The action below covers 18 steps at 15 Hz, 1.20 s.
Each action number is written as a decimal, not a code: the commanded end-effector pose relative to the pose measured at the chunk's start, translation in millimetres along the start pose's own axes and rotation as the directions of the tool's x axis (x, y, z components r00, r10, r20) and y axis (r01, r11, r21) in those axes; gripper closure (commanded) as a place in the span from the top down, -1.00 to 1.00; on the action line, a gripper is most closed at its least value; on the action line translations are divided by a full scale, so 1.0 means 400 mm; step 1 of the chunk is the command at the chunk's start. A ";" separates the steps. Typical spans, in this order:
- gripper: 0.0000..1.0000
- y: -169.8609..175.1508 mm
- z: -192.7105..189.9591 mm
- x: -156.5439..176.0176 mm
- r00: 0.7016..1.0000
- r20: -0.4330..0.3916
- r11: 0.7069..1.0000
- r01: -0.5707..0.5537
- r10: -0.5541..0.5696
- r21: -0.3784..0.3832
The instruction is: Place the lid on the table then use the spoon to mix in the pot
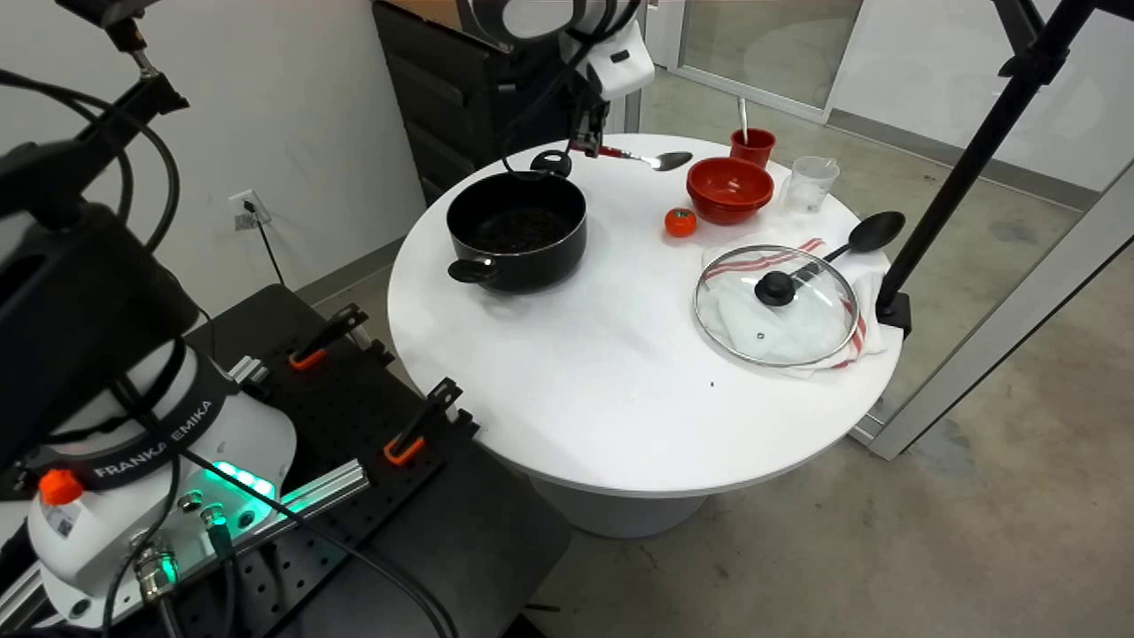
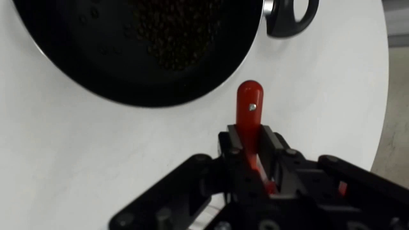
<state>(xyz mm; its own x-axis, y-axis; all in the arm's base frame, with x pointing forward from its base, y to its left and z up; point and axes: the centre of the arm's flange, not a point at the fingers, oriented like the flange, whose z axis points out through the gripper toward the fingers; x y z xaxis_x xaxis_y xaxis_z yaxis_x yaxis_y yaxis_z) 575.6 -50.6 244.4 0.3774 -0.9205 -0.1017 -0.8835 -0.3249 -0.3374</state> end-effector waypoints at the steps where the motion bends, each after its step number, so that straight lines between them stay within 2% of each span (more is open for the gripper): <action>1: -0.91 0.014 -0.084 -0.164 0.982 0.146 0.990 0.133 -0.124 -0.054; 5: -0.91 0.081 -0.134 -0.372 0.917 0.289 0.943 0.315 -0.274 -0.107; 8: -0.91 0.134 -0.138 -0.487 0.840 0.418 0.888 0.437 -0.345 -0.144; 10: -0.91 0.132 -0.111 -0.540 0.782 0.524 0.859 0.483 -0.338 -0.167; 11: -0.91 0.112 -0.089 -0.559 0.750 0.569 0.840 0.513 -0.337 -0.179; 13: -0.91 0.038 -0.031 -0.583 0.706 0.629 0.806 0.555 -0.327 -0.204; 16: -0.91 -0.090 0.047 -0.592 0.677 0.669 0.765 0.594 -0.306 -0.251; 17: -0.91 -0.118 0.071 -0.594 0.661 0.686 0.751 0.610 -0.304 -0.255; 18: -0.91 -0.146 0.094 -0.596 0.632 0.716 0.740 0.626 -0.297 -0.246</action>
<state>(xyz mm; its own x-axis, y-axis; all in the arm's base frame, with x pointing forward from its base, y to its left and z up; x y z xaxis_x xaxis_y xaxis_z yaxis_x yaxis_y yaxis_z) 479.2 170.7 265.6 0.7291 -0.3885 -0.5634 -0.5319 -0.8398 -0.1092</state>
